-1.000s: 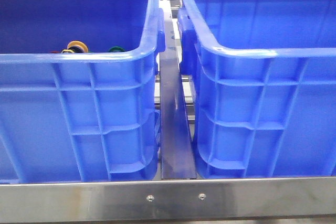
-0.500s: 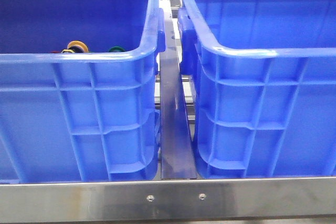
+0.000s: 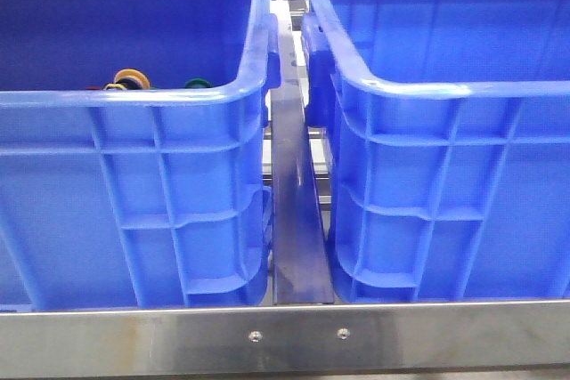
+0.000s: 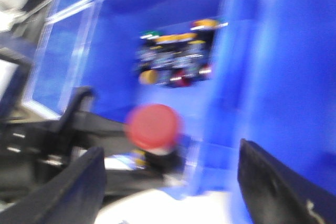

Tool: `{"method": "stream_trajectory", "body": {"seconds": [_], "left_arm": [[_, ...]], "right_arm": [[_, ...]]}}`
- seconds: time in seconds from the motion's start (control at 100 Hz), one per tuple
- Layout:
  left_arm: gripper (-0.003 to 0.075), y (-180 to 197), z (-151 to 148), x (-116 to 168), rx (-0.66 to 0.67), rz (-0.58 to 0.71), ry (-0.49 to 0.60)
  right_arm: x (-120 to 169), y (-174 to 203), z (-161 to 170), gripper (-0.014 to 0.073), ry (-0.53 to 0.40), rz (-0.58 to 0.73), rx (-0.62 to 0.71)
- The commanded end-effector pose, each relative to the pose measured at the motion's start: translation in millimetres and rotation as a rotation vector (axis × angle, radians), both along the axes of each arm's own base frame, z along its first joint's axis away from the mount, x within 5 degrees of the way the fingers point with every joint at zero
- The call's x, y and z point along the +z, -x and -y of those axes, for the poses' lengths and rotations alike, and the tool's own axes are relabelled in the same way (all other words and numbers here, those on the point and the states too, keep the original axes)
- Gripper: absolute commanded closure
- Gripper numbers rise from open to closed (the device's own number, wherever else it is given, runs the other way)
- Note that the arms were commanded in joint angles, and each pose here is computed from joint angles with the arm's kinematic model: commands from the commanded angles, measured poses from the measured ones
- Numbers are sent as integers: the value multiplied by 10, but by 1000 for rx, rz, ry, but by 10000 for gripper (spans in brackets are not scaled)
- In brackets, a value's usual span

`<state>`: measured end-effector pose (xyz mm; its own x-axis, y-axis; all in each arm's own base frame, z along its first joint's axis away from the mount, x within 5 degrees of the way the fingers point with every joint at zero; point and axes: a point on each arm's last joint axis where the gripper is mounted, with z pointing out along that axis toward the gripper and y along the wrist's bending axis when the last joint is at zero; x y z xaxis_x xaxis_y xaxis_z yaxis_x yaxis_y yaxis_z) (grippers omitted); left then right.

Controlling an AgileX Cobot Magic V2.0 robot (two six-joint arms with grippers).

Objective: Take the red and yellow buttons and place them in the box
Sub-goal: 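Grasp the red button with the right gripper from the left gripper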

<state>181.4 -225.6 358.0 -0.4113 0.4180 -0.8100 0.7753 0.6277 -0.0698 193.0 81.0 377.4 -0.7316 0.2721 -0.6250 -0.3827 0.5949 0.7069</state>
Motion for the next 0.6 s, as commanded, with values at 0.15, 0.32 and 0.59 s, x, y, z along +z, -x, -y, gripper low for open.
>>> {"method": "stream_trajectory", "body": {"seconds": [0.15, 0.32, 0.59], "left_arm": [[741, 39, -8, 229, 0, 68, 104], [741, 39, -8, 229, 0, 68, 104], [741, 39, -8, 229, 0, 68, 104]], "right_arm": [[126, -200, -304, 49, -71, -5, 123], [24, -287, -468, 49, -64, -52, 175], [7, -329, -478, 264, -62, -52, 160]]}}
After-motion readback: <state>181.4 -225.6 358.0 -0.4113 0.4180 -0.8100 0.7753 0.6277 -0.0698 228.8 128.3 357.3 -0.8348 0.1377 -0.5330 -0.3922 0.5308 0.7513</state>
